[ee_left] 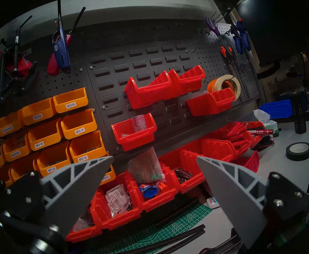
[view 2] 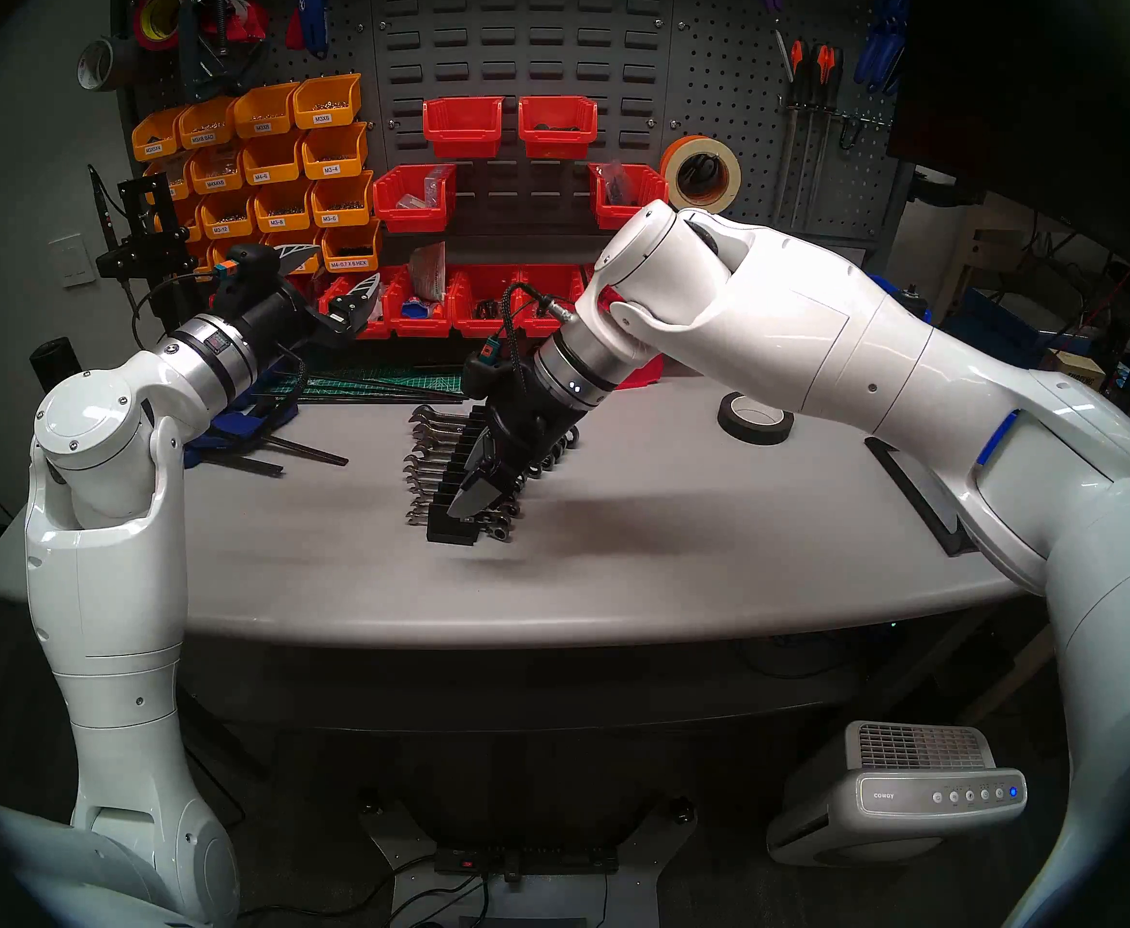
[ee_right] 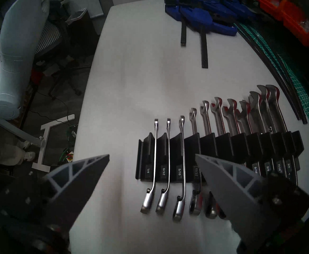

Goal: Put the wrenches on the table into the correct slot in the case

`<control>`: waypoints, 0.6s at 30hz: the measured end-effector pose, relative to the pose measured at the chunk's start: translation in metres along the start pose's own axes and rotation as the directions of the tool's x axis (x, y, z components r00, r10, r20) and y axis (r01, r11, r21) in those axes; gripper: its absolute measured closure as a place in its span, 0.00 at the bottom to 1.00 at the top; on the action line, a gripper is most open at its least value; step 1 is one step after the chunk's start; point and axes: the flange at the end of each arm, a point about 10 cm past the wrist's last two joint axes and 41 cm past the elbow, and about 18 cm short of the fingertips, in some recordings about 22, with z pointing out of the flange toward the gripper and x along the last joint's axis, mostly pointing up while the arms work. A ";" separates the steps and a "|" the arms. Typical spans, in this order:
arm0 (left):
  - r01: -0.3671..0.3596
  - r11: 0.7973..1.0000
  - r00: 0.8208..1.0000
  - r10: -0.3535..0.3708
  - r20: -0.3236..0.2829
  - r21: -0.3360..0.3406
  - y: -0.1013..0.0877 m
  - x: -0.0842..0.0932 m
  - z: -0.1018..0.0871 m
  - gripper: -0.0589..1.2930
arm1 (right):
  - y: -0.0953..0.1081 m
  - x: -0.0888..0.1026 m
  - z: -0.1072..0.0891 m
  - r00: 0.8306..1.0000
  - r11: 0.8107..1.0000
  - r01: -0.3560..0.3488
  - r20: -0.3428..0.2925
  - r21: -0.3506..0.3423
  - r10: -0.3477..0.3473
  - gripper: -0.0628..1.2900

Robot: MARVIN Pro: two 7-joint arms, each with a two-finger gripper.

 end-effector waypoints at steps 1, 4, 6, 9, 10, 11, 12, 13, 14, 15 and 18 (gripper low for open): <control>0.004 1.000 1.000 -0.004 -0.002 0.002 0.000 0.000 0.000 0.04 | 0.000 0.000 -0.002 1.000 1.000 0.002 -0.005 -0.006 -0.002 0.06; 0.032 0.999 0.999 -0.032 -0.015 0.018 -0.001 0.001 0.000 0.04 | -0.001 -0.001 -0.013 0.999 0.999 0.011 -0.034 -0.050 -0.013 0.06; 0.049 0.998 0.999 -0.048 -0.021 0.028 -0.002 0.002 0.000 0.04 | 0.000 -0.003 -0.019 0.999 0.997 0.011 -0.050 -0.073 -0.014 0.06; 0.086 0.995 0.996 -0.084 -0.036 0.055 -0.005 0.002 0.000 0.04 | 0.002 -0.009 -0.030 0.997 0.993 0.002 -0.080 -0.120 -0.011 0.06; 0.099 0.993 0.995 -0.097 -0.039 0.064 -0.006 0.002 0.000 0.04 | 0.003 -0.012 -0.034 0.996 0.991 -0.004 -0.091 -0.134 -0.008 0.06; 0.109 0.992 0.994 -0.106 -0.042 0.071 -0.007 0.002 0.000 0.04 | 0.004 -0.014 -0.036 0.995 0.990 -0.008 -0.098 -0.144 -0.006 0.06; 0.127 0.989 0.991 -0.123 -0.045 0.082 -0.009 0.002 0.000 0.04 | 0.004 -0.019 -0.039 0.994 0.987 -0.016 -0.112 -0.161 -0.002 0.06; 0.134 0.987 0.990 -0.130 -0.047 0.086 -0.009 0.002 0.000 0.04 | 0.004 -0.021 -0.041 0.993 0.986 -0.019 -0.117 -0.167 -0.001 0.06; 0.147 0.985 0.989 -0.143 -0.049 0.094 -0.010 0.001 0.000 0.04 | 0.004 -0.024 -0.043 0.992 0.983 -0.024 -0.128 -0.180 0.001 0.06; 0.153 0.983 0.988 -0.148 -0.050 0.097 -0.010 0.001 0.000 0.04 | 0.004 -0.025 -0.045 0.991 0.982 -0.027 -0.134 -0.186 0.002 0.06; 0.180 0.977 0.983 -0.176 -0.052 0.113 -0.011 -0.001 0.000 0.04 | 0.004 -0.032 -0.051 0.986 0.976 -0.037 -0.167 -0.214 0.001 0.06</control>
